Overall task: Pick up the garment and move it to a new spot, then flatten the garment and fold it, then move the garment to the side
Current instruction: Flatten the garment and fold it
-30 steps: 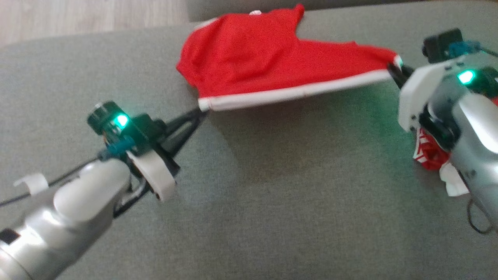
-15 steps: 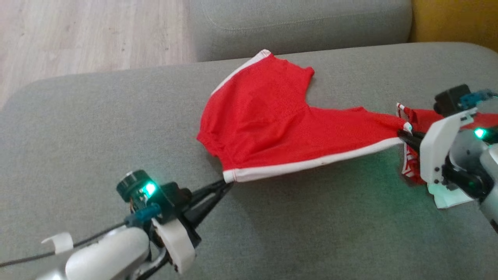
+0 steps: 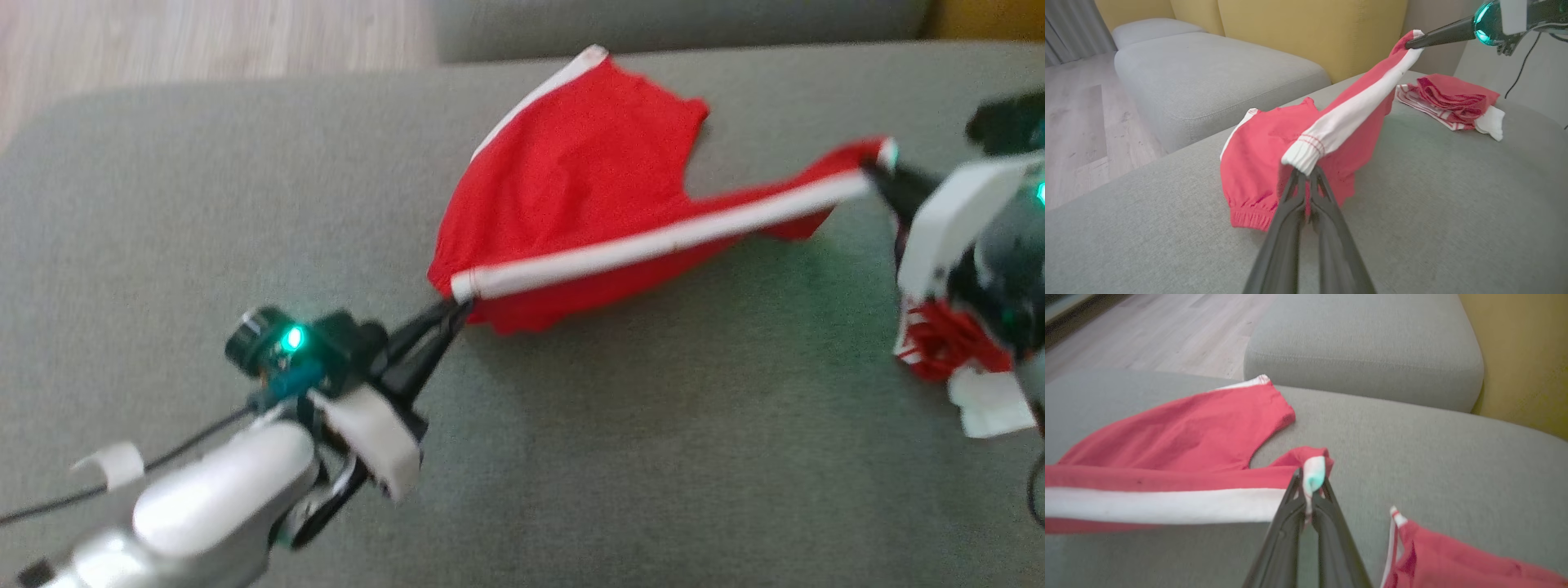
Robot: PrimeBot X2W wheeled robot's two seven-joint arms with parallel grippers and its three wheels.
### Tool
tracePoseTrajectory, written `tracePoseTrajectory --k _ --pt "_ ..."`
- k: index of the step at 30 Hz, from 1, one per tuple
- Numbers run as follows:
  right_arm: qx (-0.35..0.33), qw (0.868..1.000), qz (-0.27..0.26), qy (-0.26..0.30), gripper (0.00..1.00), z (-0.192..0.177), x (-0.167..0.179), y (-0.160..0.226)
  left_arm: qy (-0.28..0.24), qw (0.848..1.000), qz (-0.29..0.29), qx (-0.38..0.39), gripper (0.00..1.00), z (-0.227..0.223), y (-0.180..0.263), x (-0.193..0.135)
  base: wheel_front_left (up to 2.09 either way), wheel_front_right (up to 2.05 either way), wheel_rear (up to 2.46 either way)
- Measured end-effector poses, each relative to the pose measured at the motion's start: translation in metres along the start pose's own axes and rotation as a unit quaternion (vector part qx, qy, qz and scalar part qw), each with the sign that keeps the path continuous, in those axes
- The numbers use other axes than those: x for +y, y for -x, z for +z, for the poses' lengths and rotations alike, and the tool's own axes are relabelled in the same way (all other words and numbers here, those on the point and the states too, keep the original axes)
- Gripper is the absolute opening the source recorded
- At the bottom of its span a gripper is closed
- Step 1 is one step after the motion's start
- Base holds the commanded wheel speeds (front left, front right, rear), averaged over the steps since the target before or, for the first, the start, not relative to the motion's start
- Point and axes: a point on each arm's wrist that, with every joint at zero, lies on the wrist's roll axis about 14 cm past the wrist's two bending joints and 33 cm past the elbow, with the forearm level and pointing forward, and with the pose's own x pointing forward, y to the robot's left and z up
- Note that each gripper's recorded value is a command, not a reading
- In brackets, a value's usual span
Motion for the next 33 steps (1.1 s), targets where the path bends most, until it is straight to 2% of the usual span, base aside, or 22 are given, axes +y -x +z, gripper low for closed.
tracePoseTrajectory --k 8,11,13,21,33 --pt "-0.038 0.999 -0.005 0.021 0.00 0.059 0.005 -0.068 0.034 0.998 0.047 0.007 0.00 -0.007 -0.030 0.038 0.00 0.00 0.00" --pt "-0.036 0.999 0.004 0.030 0.00 0.069 0.015 -0.097 0.047 0.997 0.062 0.021 0.00 -0.019 -0.036 0.047 0.00 0.00 0.00" --pt "-0.018 0.999 0.007 0.044 0.00 0.068 0.022 -0.124 0.056 0.995 0.078 0.033 0.00 -0.029 -0.039 0.058 0.00 0.00 0.00" --pt "0.027 0.996 0.020 0.083 0.00 0.055 0.040 -0.183 0.073 0.991 0.105 0.034 0.00 -0.042 -0.046 0.081 0.00 0.00 0.00" --pt "0.013 0.995 0.038 0.092 0.00 0.056 0.058 -0.226 0.086 0.986 0.136 0.039 0.00 -0.059 -0.051 0.101 0.00 0.00 0.00"
